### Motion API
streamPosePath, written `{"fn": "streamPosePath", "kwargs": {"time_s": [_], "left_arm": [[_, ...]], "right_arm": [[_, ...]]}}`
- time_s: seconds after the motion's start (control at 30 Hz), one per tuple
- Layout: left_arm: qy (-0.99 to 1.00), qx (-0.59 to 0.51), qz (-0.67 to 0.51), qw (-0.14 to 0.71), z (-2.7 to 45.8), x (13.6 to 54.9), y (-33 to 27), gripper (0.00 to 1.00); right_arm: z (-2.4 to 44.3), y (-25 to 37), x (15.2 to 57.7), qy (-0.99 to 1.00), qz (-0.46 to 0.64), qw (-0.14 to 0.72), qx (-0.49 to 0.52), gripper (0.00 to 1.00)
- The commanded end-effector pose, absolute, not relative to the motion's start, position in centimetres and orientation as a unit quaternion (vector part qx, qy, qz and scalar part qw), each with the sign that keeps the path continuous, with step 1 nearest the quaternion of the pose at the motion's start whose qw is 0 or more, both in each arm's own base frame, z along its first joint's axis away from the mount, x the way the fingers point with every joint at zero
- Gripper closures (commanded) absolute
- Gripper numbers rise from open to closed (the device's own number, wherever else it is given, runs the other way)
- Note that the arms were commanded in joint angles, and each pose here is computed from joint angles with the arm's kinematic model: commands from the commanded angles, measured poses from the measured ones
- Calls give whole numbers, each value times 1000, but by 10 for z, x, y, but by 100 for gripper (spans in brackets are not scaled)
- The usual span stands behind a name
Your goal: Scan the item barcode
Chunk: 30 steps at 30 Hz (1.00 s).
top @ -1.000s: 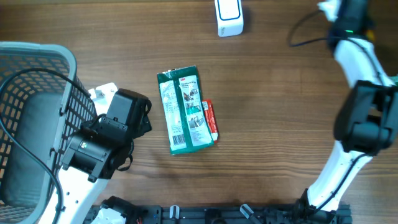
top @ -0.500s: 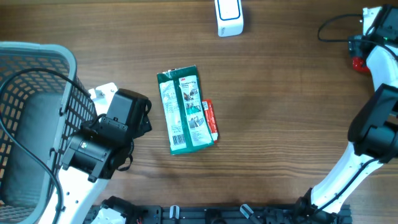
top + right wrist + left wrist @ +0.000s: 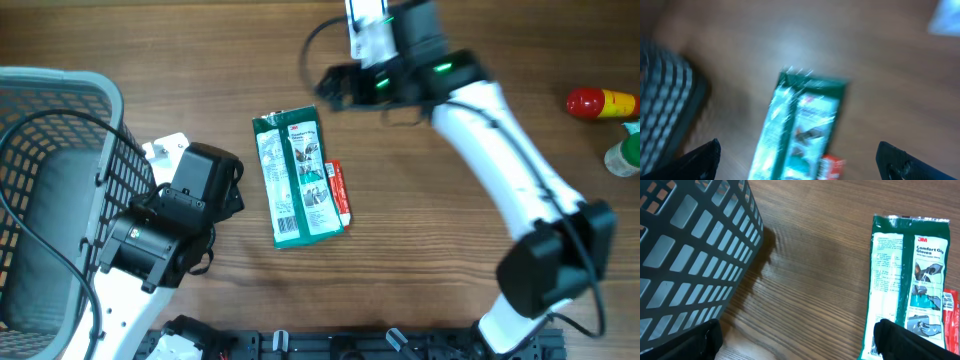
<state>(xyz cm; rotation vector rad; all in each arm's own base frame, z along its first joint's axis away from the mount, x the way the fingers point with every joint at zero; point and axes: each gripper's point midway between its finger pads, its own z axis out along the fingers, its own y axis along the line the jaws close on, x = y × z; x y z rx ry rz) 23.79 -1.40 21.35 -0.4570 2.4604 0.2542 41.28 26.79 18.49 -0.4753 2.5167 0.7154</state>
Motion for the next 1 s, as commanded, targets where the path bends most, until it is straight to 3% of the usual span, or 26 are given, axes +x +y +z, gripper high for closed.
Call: {"fn": "streamPosePath", "kwargs": {"time_s": [0.0, 0.2, 0.43, 0.53, 0.6, 0.67, 0.7, 0.73, 0.77, 0.97], "left_arm": [[927, -184, 99, 311, 214, 238, -11, 0], [927, -184, 99, 311, 214, 238, -11, 0], [927, -184, 99, 311, 214, 238, -11, 0], [927, -184, 99, 311, 214, 238, -11, 0], [927, -184, 99, 311, 214, 238, -11, 0], [927, -184, 99, 311, 214, 238, -11, 0], [927, -184, 100, 311, 214, 238, -11, 0], [927, -184, 99, 311, 214, 238, -11, 0], [927, -184, 100, 311, 214, 238, -11, 0], [927, -184, 99, 311, 214, 238, -11, 0]], "right_arm": [[107, 312, 382, 935, 255, 150, -195, 0], [25, 313, 377, 962, 170, 107, -184, 0], [22, 318, 390, 959, 195, 119, -169, 0], [0, 323, 390, 960, 203, 107, -162, 3], [-13, 332, 381, 956, 236, 76, -154, 24], [-19, 335, 372, 956, 246, 53, -152, 52], [-21, 332, 370, 960, 237, 47, -141, 57], [-25, 327, 369, 967, 220, 41, -118, 80], [-26, 324, 369, 970, 214, 39, -107, 96], [4, 326, 376, 966, 225, 51, -115, 96]]}}
